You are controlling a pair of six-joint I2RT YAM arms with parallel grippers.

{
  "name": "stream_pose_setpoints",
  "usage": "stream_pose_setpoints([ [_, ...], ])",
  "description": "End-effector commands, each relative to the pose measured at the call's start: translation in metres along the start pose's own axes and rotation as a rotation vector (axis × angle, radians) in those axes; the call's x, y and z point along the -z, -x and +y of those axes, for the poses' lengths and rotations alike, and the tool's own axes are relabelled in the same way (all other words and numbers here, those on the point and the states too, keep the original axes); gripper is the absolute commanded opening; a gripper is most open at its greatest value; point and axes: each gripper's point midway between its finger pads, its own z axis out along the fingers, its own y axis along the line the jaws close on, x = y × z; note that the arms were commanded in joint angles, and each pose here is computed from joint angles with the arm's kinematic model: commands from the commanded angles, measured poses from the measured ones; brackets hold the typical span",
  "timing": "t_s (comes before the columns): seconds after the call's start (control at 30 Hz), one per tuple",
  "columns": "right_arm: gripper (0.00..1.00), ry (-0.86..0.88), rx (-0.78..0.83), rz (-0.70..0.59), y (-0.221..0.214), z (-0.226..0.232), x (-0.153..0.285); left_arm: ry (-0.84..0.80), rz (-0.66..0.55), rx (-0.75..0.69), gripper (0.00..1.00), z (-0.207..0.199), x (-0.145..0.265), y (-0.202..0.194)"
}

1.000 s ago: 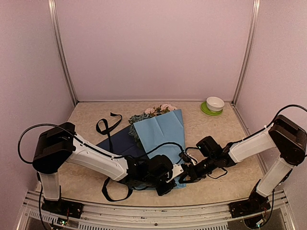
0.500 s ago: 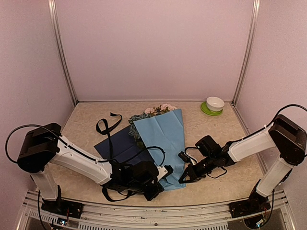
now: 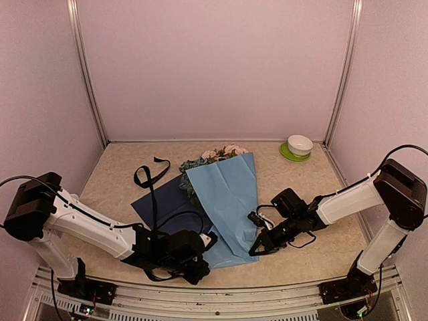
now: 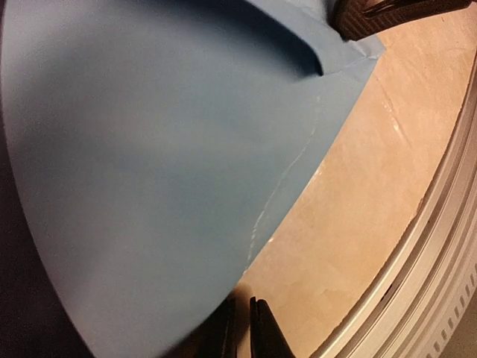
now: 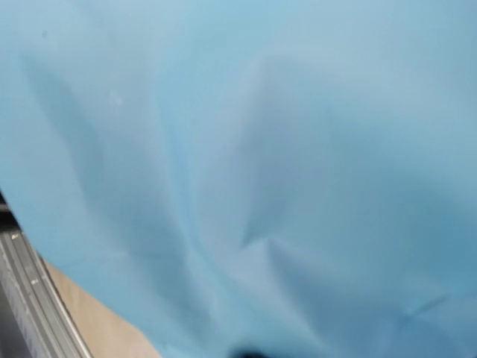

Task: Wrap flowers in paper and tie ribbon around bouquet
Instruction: Press the fold line of the 2/3-folded wrapping paper.

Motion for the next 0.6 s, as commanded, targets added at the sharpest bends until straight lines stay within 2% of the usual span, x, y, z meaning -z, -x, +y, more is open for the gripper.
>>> stream_pose_setpoints([
  [0.0,0.00,-0.180,-0.075,0.083,-0.031,-0.044,-0.006,0.285,0.356,0.162,0.08,0.085,0.016,-0.112],
  [0.3,0.00,-0.186,-0.065,0.083,-0.030,-0.043,-0.004,0.335,0.356,0.245,0.07,0.095,0.039,-0.126],
  [0.4,0.00,-0.184,-0.064,0.079,-0.029,-0.042,-0.004,0.246,0.286,0.121,0.05,0.062,0.040,-0.100],
  [0.5,0.00,-0.182,-0.068,0.078,-0.028,-0.042,-0.005,0.154,0.152,-0.098,0.07,0.003,0.047,-0.049],
  [0.57,0.00,-0.183,-0.070,0.080,-0.029,-0.043,-0.005,0.154,0.074,-0.151,0.09,-0.014,0.047,-0.014],
])
